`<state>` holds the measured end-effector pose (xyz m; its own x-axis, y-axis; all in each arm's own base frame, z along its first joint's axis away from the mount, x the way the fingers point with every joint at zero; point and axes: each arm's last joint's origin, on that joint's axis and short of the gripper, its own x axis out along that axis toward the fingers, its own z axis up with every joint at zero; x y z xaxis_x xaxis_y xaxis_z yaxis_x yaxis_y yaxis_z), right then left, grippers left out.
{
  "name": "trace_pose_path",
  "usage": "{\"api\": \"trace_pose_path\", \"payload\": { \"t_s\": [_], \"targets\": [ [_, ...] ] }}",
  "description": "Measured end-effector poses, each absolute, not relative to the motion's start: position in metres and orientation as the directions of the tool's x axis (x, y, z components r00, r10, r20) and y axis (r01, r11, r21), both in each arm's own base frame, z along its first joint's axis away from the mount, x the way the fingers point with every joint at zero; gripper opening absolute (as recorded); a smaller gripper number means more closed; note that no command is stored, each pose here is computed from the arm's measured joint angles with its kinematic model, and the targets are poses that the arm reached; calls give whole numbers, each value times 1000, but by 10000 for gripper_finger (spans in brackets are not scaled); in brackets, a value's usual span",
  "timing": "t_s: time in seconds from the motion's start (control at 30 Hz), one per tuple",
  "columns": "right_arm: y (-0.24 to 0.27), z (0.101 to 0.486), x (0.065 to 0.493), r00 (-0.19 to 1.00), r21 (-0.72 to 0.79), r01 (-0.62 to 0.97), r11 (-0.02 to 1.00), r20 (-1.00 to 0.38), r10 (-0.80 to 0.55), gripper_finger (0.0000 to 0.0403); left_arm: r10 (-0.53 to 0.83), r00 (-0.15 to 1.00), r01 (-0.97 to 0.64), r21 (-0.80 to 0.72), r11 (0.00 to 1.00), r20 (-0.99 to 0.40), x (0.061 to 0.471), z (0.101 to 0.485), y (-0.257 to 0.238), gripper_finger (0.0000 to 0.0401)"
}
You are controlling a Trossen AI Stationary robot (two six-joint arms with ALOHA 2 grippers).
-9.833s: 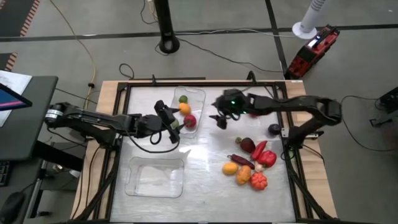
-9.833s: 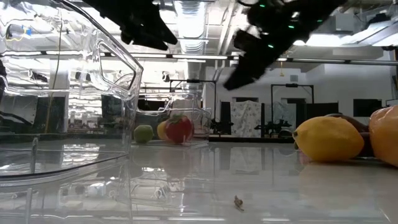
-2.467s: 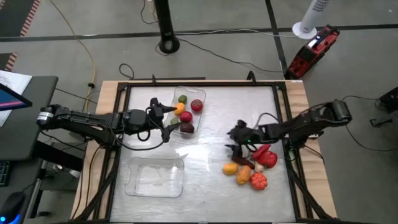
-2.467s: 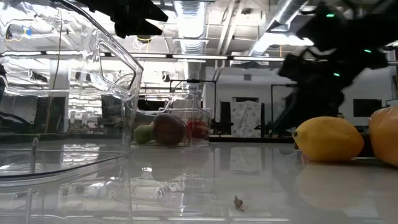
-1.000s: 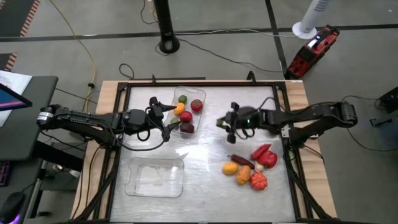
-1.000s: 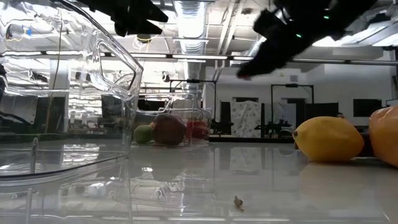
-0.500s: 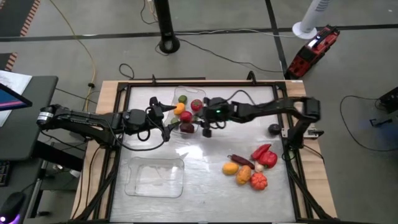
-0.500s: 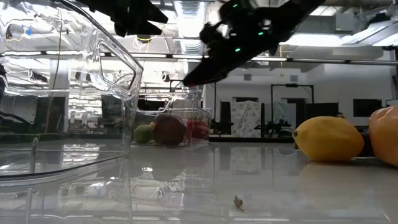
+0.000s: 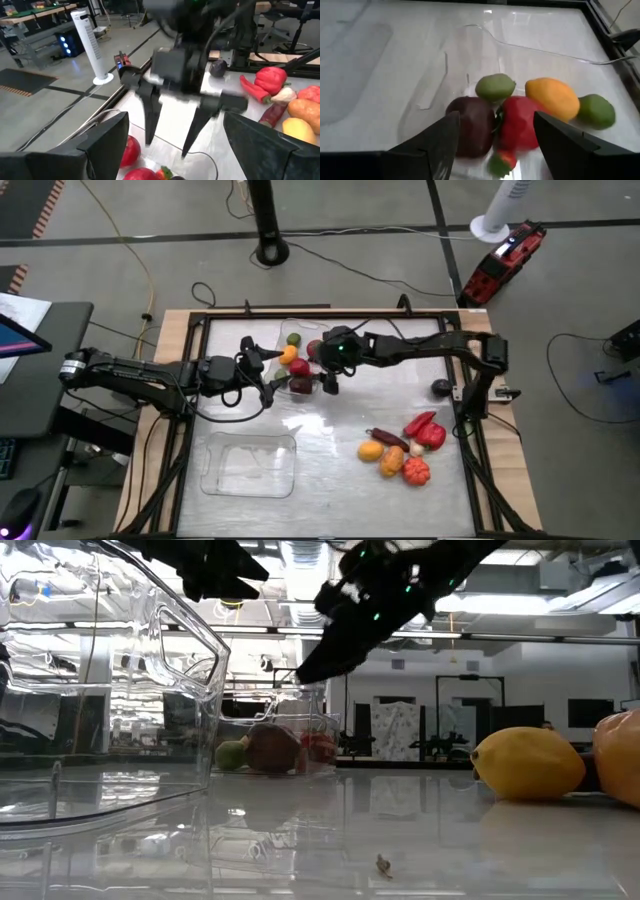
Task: Sort produce into baskets
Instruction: Put the lemon into the top transparent bin
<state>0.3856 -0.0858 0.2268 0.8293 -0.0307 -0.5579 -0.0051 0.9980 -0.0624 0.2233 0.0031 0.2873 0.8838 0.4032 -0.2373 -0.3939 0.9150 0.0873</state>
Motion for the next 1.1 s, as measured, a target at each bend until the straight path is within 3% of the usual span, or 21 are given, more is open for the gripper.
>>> {"api": "trace_pose_path", "payload": {
  "t_s": [0.13,0.43,0.6,0.77,0.9,1.1],
  "targets": [
    [-66,236,373,800,-49,-47,998,-600,8,283,403,884,-395,84,915,-238,223,287,3,313],
    [2,200,316,636,77,-147,986,-756,154,283,404,879,-398,78,914,-254,223,286,3,313],
    [51,198,292,621,133,-200,971,-749,231,283,404,879,-400,71,914,-253,223,286,3,313],
    [83,199,284,634,49,-187,981,-757,159,283,383,893,-385,39,922,-236,224,288,3,313],
    [91,206,275,605,-1,-89,996,-794,53,283,258,930,-269,-8,963,-260,234,281,-2,313],
    [110,212,262,594,101,-8,995,-800,86,283,198,908,-239,-69,968,-368,249,258,-5,313]
  ]
}}
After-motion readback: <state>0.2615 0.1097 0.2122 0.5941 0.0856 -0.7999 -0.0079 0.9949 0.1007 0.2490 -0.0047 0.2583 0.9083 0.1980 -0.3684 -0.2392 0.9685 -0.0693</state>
